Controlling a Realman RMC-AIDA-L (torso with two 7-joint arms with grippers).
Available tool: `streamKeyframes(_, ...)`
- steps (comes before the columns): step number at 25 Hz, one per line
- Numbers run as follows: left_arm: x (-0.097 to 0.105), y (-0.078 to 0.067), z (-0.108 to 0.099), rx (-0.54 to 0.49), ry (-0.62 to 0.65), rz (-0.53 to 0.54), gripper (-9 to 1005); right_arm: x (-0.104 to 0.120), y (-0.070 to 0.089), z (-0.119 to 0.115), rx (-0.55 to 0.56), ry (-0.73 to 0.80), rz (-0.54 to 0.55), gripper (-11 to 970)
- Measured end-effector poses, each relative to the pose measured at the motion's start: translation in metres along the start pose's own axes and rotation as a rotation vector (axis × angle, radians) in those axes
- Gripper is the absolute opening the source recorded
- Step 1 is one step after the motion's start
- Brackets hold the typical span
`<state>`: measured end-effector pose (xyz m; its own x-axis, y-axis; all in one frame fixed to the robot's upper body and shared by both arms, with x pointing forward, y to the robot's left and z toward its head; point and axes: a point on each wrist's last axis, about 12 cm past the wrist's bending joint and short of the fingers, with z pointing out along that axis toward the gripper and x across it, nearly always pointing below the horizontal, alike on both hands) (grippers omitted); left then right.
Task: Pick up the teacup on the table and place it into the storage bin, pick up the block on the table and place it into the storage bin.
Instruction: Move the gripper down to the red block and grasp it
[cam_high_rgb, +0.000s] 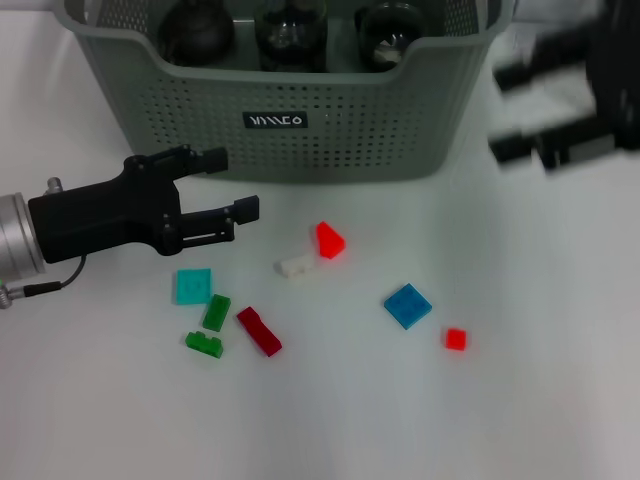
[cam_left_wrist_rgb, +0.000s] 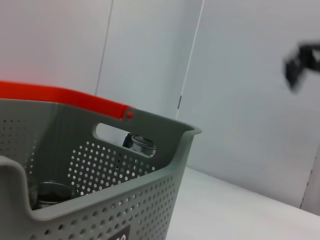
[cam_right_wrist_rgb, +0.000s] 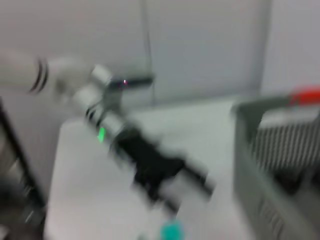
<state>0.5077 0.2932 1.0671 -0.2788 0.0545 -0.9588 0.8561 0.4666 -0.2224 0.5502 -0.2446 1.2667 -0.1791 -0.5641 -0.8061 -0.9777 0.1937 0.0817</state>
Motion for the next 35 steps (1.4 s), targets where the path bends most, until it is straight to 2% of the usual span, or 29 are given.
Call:
streamKeyframes(5,0.000,0.001,0.000,-0.001,0.007,0.001,828,0.024,0.001,0.037,-0.068,0.284,0.089,720)
streamKeyframes(9,0.000,0.001,0.000,-0.002,0.008,0.001,828,0.031,0.001,0.072,-0.143,0.410,0.099,713)
streamKeyframes(16,0.001,0.001,0.001,-0.005,0.009,0.004,827,0.042,-0.003,0.118,-0.173,0.592,0.072,710)
streamKeyframes(28,0.005,-0.001,0.001,-0.008,0.009,-0.008,827,0.051,0.009,0.167,-0.089,0.771,-0.057,707)
streamKeyframes(35,0.005,-0.001,0.001,-0.009,0.009,-0.009,828,0.052,0.013,0.178,-0.046,0.809,-0.096,659)
